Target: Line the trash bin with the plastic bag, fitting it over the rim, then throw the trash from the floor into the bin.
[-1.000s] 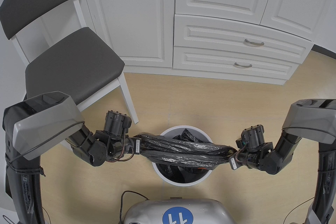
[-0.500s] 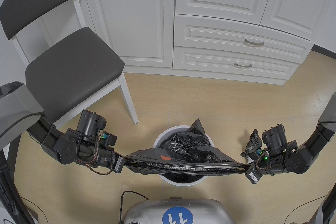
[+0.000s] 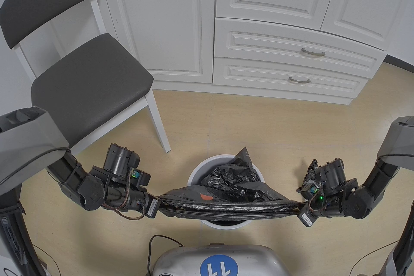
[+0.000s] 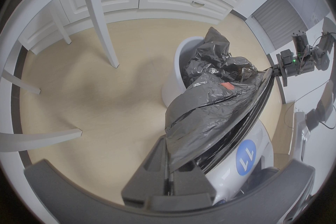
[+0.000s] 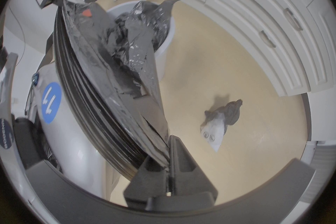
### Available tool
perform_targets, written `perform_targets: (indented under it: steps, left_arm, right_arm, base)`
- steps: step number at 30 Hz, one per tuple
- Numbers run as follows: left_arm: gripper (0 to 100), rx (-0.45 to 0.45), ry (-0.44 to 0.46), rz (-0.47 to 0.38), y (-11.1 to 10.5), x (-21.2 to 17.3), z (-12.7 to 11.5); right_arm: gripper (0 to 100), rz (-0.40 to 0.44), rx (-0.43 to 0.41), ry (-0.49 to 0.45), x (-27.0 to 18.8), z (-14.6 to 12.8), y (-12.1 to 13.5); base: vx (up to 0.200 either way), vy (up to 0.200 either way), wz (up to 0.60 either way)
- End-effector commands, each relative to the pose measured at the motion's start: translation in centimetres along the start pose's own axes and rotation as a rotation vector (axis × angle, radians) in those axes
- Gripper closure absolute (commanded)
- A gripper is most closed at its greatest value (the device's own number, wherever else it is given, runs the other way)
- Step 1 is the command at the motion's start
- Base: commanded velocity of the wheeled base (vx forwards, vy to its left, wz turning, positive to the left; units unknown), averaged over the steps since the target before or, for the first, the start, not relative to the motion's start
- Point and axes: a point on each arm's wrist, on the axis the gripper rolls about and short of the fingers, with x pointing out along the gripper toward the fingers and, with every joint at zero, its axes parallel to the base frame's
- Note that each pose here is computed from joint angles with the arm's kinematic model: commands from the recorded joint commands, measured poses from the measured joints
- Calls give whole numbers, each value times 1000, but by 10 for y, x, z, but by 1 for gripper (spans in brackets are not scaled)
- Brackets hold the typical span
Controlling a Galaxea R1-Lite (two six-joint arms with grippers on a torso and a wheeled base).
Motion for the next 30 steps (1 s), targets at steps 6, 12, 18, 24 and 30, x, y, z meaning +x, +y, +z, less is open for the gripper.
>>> perform_targets:
  steps: [6,12,18,24,30]
  left_arm:
    - [100,-157,-184,59,-5,33,19]
    - [100,-166,-193,72,-7,35,19]
    - [100,-81,-96,75,-9,24,0]
    - [100,-5,-1,68,-12,25,-16]
    - [100,5,43,54,-18,30,-22]
  right_arm:
    - [100,-122,161,-232,54,12,1]
    - [100,-152,173,-242,40,11,-7]
    - [100,-56,29,-75,11,-11,1]
    - [100,24,-50,14,13,-20,11]
    - [100,58,-81,36,20,-22,23]
  base:
    - [0,0,0]
    - [0,0,0]
    - [0,0,0]
    - [0,0,0]
    - [0,0,0]
